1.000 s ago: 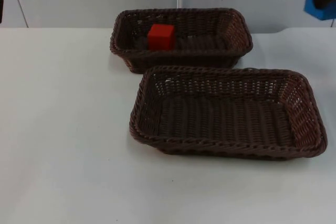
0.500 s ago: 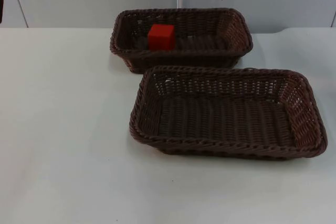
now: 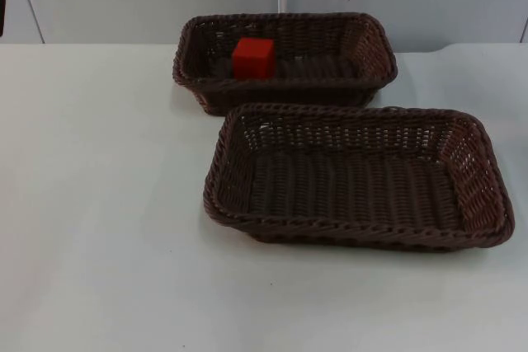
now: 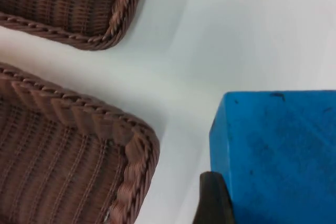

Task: Pick up one cube with the left hand and place it into the upper basket. Pick up one cube with the right hand and place it into the lower basket.

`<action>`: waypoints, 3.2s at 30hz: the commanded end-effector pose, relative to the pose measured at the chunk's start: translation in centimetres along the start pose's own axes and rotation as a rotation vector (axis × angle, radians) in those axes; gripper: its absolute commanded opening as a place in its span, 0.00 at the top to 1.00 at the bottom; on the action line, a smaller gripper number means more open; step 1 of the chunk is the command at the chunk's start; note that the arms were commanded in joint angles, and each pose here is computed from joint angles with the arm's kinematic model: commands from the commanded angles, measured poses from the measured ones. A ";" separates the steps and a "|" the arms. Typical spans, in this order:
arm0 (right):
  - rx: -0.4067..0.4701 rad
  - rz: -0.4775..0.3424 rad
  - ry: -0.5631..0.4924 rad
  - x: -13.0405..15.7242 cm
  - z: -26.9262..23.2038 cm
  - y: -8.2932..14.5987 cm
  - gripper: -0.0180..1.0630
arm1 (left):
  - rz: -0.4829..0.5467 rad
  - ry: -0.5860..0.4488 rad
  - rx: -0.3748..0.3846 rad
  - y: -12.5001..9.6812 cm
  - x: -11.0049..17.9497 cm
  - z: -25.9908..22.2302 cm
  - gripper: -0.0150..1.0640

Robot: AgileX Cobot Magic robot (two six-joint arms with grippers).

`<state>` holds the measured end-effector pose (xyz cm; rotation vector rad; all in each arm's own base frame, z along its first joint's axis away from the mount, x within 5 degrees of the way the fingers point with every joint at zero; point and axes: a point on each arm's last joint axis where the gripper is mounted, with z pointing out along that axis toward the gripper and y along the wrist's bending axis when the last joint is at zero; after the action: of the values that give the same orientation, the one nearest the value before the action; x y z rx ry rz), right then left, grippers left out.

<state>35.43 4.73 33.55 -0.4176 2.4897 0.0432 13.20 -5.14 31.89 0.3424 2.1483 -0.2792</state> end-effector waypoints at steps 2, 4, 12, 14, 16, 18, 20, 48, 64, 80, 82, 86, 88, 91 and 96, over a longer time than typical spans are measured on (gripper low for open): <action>-0.009 0.013 -0.004 1.1 -0.6 0.2 0.98 | -0.011 -0.004 0.000 0.0 0.1 0.0 0.18; -0.011 0.014 0.008 1.5 -0.5 0.3 0.98 | -0.011 -0.004 0.000 0.0 0.1 0.0 0.18; -0.018 0.007 0.062 5.0 0.5 0.9 0.98 | -0.013 -0.002 0.002 0.0 0.1 0.0 0.18; -0.027 0.007 0.088 6.0 1.1 1.2 0.98 | -0.013 -0.002 0.002 0.0 0.1 0.0 0.18; -0.032 0.002 0.094 6.3 1.4 1.5 0.98 | -0.013 -0.002 0.002 0.0 0.1 0.0 0.18; -0.042 -0.040 0.094 6.7 2.0 2.4 0.98 | -0.013 -0.004 0.002 0.0 0.1 0.0 0.18; -0.052 -0.067 0.084 6.8 2.3 3.1 0.98 | -0.013 -0.004 0.002 0.0 0.1 0.0 0.18; -0.251 -0.380 -0.069 6.6 1.7 15.3 0.98 | -0.013 -0.004 0.002 0.0 0.1 0.0 0.18; -0.240 -0.327 -0.064 6.6 7.9 16.5 0.98 | -0.016 -0.004 0.004 0.0 0.1 0.0 0.18; -0.227 -0.287 -0.058 7.9 14.3 17.5 0.98 | -0.013 -0.004 0.002 0.0 0.1 0.0 0.18; -0.225 -0.287 -0.060 8.1 14.9 17.5 0.98 | -0.013 -0.006 0.002 0.0 0.1 0.0 0.18; -0.219 -0.286 -0.061 8.7 16.7 17.7 0.98 | -0.013 -0.006 0.002 0.0 0.1 0.0 0.18; -0.217 -0.285 -0.063 8.8 17.1 17.8 0.98 | -0.013 -0.008 0.002 0.0 0.1 0.0 0.18; -0.213 -0.285 -0.062 9.3 18.2 17.9 0.98 | -0.013 -0.008 0.002 0.0 0.1 0.0 0.18; -0.211 -0.286 -0.051 9.7 18.9 17.9 0.88 | -0.011 -0.008 0.000 0.0 0.1 0.0 0.18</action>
<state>33.15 21.11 11.12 -0.8598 2.3836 0.1905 13.20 -5.15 31.90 0.3396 2.1489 -0.2819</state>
